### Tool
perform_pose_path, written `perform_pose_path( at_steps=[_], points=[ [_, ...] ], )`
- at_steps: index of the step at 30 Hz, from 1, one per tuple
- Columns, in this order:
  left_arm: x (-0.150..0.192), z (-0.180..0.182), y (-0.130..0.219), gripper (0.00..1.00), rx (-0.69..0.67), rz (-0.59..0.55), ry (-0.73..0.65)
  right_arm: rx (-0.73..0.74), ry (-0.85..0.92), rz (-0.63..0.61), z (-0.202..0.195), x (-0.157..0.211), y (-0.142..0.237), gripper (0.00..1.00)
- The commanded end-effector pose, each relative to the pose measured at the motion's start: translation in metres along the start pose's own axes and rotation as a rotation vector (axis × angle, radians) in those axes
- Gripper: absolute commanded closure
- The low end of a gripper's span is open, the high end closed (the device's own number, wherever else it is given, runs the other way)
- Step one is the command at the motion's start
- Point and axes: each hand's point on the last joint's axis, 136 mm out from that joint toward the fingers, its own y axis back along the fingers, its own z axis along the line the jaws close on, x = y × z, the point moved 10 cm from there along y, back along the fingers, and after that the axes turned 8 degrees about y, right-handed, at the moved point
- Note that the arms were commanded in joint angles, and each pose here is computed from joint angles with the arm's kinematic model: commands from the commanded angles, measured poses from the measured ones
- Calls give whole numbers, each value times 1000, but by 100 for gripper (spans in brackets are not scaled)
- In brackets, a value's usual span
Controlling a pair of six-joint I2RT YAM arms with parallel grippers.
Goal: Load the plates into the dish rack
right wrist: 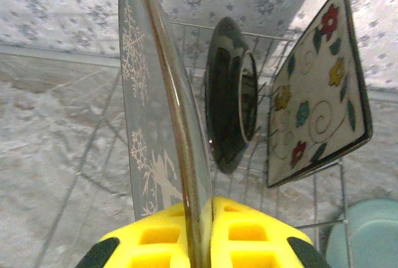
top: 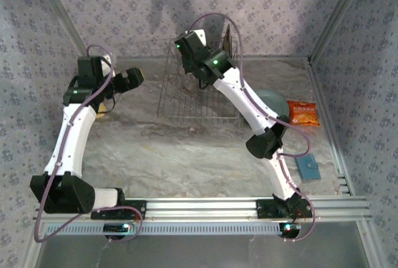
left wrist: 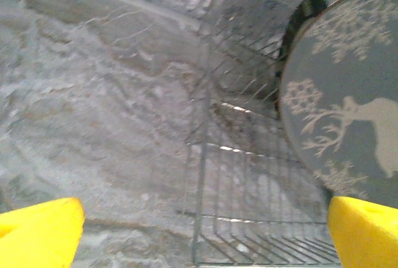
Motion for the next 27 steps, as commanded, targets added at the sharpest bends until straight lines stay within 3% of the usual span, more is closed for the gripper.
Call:
perform_pose_path(
  at_steps=[1,9,17,25,27],
  points=[
    [13,9,-7,1,-109,-80,48,164,-67,-208,-5,-31,15,100],
    [42,19,-51,1,-119,-23,157,249,-63,-229,17,-24,-12,100],
    [69,3,-83,2,-153,101,-1,313,-49,-252,25,-21,-33,100],
    [91,-1,-106,17,-207,183,-101,350,-38,-245,22,-19,-41,100],
    [94,-3,-111,25,-218,193,-122,344,-38,-244,20,-20,-40,100]
  ],
)
